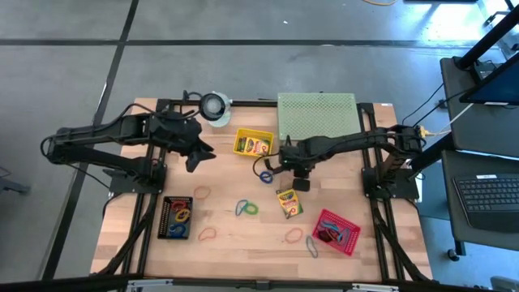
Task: Pick & Place Office Desk Supplies
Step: Put the black rubber band into the red bin
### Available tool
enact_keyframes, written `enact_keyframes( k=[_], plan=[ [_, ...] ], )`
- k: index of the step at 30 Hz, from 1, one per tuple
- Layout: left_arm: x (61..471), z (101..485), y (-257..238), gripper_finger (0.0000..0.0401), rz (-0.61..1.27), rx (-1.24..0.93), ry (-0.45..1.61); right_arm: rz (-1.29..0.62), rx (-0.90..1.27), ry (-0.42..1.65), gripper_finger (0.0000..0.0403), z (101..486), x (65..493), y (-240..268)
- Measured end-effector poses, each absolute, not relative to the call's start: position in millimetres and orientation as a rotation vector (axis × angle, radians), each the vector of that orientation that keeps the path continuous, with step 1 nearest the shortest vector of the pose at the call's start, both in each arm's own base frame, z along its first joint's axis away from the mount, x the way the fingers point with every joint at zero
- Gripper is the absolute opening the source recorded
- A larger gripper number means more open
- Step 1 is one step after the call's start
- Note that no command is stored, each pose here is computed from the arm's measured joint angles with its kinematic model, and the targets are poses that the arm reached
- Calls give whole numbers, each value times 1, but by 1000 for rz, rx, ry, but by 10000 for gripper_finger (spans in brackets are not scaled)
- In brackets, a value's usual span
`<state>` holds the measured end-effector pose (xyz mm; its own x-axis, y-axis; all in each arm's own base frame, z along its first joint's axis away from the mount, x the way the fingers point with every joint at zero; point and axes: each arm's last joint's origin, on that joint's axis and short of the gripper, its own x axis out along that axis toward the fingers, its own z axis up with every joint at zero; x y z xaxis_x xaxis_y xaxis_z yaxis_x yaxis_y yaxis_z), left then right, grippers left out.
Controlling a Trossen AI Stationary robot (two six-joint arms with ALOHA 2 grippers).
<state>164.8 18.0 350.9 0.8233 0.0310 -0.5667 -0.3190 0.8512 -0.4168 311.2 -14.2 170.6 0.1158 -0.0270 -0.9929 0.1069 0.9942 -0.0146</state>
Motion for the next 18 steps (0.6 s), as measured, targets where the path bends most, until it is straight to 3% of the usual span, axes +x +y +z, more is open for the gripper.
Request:
enact_keyframes(
  k=[18],
  plan=[
    [157,355,17,145,190,-527,549,-113,58,1471,68,160,306,-15]
  ],
)
